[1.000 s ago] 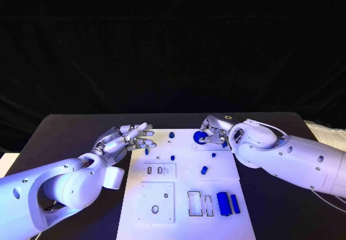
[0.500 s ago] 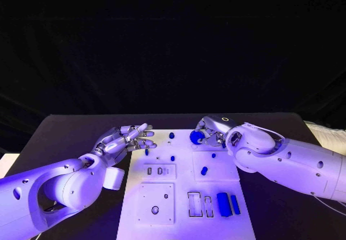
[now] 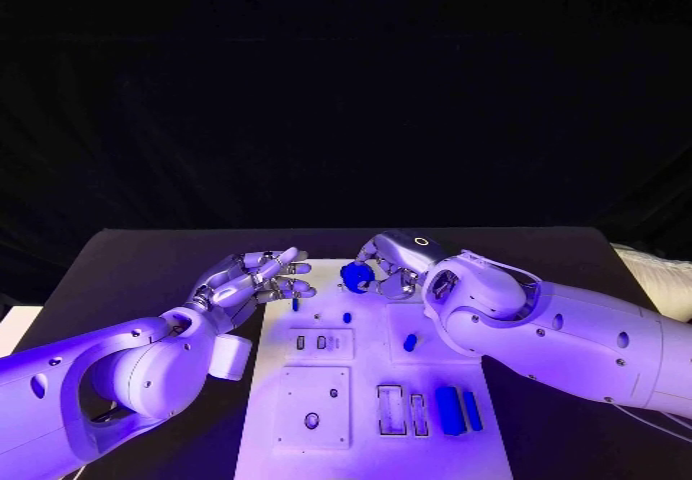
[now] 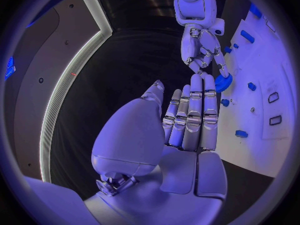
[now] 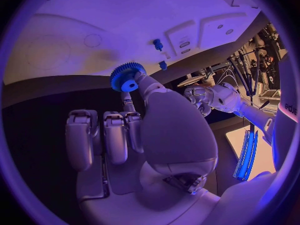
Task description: Assemble the parts on the task board
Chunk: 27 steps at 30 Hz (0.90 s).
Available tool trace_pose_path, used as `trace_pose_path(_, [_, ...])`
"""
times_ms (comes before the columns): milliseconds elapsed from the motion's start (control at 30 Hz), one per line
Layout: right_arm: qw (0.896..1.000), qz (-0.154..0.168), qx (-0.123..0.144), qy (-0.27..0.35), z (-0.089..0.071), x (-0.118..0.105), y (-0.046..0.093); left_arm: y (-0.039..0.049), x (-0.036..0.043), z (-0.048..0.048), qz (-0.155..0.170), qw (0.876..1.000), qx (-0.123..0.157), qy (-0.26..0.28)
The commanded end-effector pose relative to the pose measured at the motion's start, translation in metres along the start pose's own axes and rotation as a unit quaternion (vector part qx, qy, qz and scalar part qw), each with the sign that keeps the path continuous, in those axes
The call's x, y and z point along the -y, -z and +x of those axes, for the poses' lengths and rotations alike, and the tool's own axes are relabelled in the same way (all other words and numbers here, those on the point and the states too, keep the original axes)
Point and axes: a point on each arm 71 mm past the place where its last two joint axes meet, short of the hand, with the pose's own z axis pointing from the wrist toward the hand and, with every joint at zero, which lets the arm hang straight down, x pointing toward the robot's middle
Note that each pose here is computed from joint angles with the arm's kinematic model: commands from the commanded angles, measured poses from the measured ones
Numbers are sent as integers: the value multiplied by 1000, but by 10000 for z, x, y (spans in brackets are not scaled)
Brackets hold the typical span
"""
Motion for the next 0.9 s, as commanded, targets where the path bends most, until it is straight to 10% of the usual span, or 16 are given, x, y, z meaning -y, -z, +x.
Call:
trace_pose_path(33, [1000,0,4,7,16,-58,-48,-5,7,28,3,1000,-11,5])
trace_pose_path(900, [999,1,-53,10,368,-197,-285,-18,3,42,3,1000,-13,6])
